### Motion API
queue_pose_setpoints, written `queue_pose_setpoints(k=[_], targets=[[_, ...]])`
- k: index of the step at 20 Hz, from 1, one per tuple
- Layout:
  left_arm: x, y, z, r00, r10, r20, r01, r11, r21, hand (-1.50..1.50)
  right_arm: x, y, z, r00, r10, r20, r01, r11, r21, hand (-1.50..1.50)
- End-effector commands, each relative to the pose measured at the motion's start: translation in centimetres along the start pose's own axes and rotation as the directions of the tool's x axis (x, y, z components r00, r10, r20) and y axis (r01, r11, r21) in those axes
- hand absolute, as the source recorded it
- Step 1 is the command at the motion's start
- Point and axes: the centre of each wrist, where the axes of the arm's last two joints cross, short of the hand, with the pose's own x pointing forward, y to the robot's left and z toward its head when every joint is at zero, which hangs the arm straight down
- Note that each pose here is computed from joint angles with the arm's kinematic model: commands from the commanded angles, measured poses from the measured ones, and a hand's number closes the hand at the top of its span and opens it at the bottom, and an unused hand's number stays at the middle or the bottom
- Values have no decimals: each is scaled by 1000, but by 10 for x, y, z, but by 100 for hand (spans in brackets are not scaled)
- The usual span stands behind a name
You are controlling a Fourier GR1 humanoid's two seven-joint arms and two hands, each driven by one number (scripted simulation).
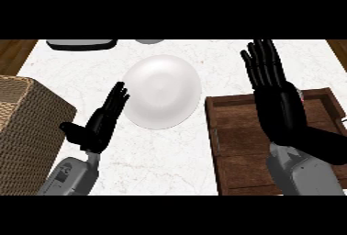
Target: Pick the can from the tray and place it in the plate
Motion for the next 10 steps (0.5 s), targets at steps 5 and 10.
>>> queue_pose_setpoints(k=[5, 10], targets=[[8, 59, 13, 971, -233, -61, 239, 964, 119, 0, -14, -49, -39, 914, 23, -405, -165, 933, -320, 150], [-7, 80, 34, 963, -239, -125, 258, 953, 160, 0, -33, -85, -29, 790, 381, -480, -599, 646, -474, -150]])
